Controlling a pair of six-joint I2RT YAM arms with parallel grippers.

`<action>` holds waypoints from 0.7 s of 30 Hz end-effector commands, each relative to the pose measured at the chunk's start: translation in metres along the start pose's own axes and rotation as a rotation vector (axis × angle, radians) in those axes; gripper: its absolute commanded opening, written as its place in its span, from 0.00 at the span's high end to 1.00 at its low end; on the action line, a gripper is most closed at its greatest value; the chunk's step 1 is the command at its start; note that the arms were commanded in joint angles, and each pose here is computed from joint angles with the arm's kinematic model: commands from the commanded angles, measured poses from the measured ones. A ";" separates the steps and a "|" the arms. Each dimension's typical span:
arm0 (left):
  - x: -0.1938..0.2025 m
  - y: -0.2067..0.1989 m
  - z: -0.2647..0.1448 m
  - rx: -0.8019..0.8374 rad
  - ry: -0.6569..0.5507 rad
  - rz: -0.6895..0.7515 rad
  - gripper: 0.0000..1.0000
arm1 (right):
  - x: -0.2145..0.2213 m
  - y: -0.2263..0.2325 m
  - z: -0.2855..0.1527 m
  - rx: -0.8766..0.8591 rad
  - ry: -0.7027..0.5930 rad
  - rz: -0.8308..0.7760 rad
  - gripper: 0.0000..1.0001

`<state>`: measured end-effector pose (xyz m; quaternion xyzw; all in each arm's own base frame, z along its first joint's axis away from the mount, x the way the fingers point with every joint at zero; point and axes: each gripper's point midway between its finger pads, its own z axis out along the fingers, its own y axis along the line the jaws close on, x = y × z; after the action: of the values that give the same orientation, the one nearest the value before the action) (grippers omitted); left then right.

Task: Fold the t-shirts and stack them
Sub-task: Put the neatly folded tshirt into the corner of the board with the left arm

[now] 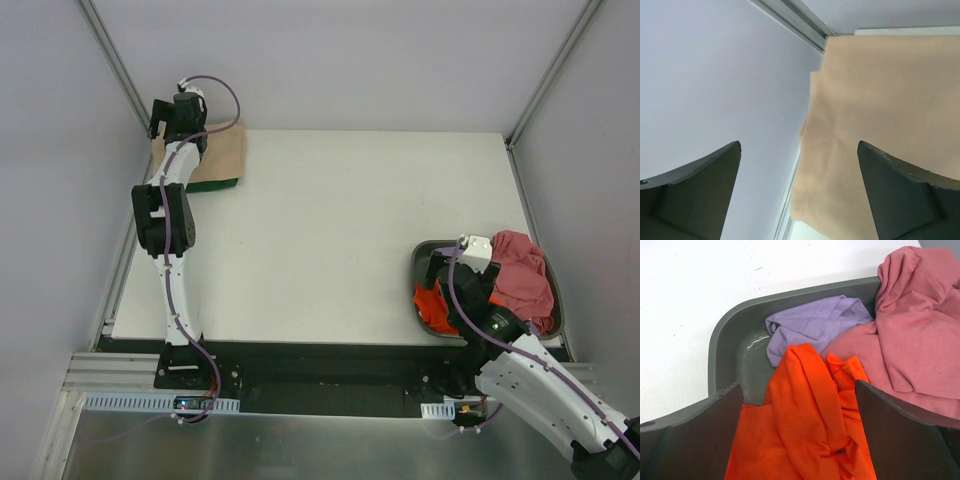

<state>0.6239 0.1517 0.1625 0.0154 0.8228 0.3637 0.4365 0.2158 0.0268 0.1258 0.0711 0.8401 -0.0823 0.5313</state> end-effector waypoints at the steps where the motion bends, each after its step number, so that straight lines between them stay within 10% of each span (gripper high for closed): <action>1: -0.056 0.058 -0.031 -0.124 -0.118 -0.191 0.01 | -0.023 0.001 -0.008 -0.012 -0.036 0.056 0.04; 13: -0.098 0.049 -0.249 0.441 -0.163 -0.642 0.01 | -0.020 0.028 -0.012 -0.165 0.004 0.009 0.04; 21: -0.017 0.017 -0.368 0.610 -0.115 -0.855 0.01 | -0.005 0.059 -0.022 -0.362 0.056 0.003 0.04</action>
<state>0.4002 -0.0315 0.3839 -0.1106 0.7662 -0.0400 0.6318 0.2101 0.0638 0.1225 0.0053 0.8642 0.0061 0.5032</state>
